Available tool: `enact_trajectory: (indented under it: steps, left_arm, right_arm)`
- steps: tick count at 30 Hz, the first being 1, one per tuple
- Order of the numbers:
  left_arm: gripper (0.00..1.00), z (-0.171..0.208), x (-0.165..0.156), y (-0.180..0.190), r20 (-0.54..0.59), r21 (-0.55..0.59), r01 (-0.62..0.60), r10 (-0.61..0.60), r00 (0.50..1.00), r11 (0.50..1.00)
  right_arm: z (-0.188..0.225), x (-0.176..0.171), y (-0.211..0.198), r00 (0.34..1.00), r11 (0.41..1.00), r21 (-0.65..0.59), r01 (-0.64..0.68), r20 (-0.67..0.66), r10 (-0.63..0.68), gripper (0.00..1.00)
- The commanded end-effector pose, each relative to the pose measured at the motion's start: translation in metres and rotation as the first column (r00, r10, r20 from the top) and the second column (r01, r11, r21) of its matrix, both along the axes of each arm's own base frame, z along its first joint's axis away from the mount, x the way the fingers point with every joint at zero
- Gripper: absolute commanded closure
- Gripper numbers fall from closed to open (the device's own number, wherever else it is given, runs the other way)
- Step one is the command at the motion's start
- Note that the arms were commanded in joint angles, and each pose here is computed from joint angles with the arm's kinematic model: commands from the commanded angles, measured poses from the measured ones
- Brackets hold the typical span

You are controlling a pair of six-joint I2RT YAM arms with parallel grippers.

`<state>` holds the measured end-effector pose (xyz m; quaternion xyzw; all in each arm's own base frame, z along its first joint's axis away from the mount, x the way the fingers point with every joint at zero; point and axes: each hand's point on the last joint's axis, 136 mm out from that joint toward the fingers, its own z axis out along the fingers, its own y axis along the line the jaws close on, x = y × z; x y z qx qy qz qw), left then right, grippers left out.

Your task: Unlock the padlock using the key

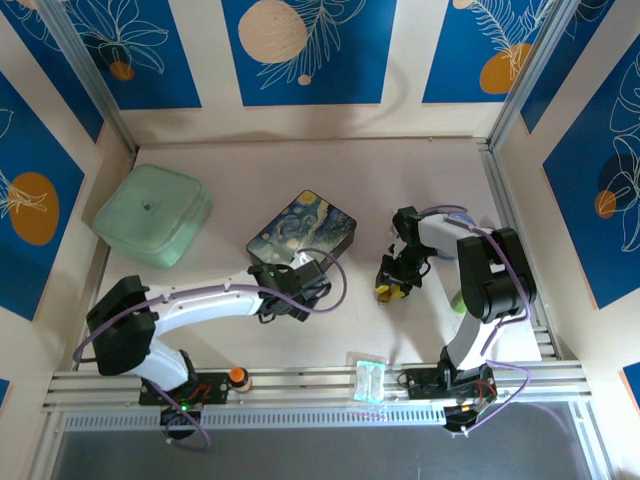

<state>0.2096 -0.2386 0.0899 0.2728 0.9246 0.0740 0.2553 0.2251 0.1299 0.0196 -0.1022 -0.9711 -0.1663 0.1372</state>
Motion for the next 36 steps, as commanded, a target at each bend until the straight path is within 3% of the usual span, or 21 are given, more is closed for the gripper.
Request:
enact_trajectory:
  steps: [1,6,11,14,18,25,29,31,32,33,36]
  left_arm:
    - [0.00,-0.001,-0.004,0.002,-0.004,0.008,-0.035,0.035,0.999,0.999]
    - [0.01,-0.003,0.005,0.011,0.048,0.055,-0.068,0.066,0.997,0.996]
    - [0.01,-0.012,0.017,0.007,0.084,0.055,-0.104,0.099,0.992,0.993]
    - [0.01,-0.011,0.028,0.020,0.159,0.113,-0.181,0.162,0.974,0.977]
    - [0.01,-0.022,0.035,0.041,0.120,0.027,-0.261,0.256,0.959,0.965]
    - [0.01,-0.022,0.044,0.084,0.094,-0.004,-0.332,0.331,0.939,0.943]
    - [0.01,-0.038,0.060,0.110,0.009,-0.121,-0.416,0.420,0.907,0.901]
    - [0.01,-0.027,0.066,0.117,0.052,-0.125,-0.417,0.425,0.904,0.900]
    - [0.01,-0.020,0.067,0.119,0.074,-0.134,-0.419,0.430,0.900,0.898]
    - [0.01,-0.012,0.069,0.123,0.100,-0.144,-0.424,0.440,0.893,0.894]
    - [0.01,0.003,0.076,0.146,0.122,-0.234,-0.482,0.517,0.847,0.844]
  right_arm:
    - [0.004,0.007,0.007,1.000,1.000,0.012,-0.019,0.021,0.019,0.62]
    - [0.003,-0.003,-0.007,0.999,0.995,-0.084,-0.048,0.016,0.049,0.52]
    - [0.016,0.003,-0.019,0.994,0.987,-0.159,-0.033,0.098,0.049,0.47]
    - [0.028,0.011,-0.022,0.985,0.984,-0.178,-0.018,0.164,0.048,0.44]
    - [0.042,0.019,-0.026,0.968,0.982,-0.187,0.008,0.248,0.039,0.43]
    - [0.064,0.035,-0.027,0.922,0.988,-0.147,0.039,0.386,0.021,0.39]
    - [0.084,0.055,-0.034,0.858,0.990,-0.116,0.078,0.514,-0.008,0.33]
    - [0.097,0.066,-0.041,0.799,0.989,-0.103,0.108,0.601,-0.025,0.30]
    - [0.103,0.072,-0.047,0.765,0.986,-0.097,0.133,0.643,-0.040,0.06]
    - [0.108,0.077,-0.054,0.729,0.982,-0.092,0.165,0.682,-0.058,0.01]
    - [0.124,0.094,-0.073,0.595,0.976,-0.063,0.207,0.800,-0.075,0.01]
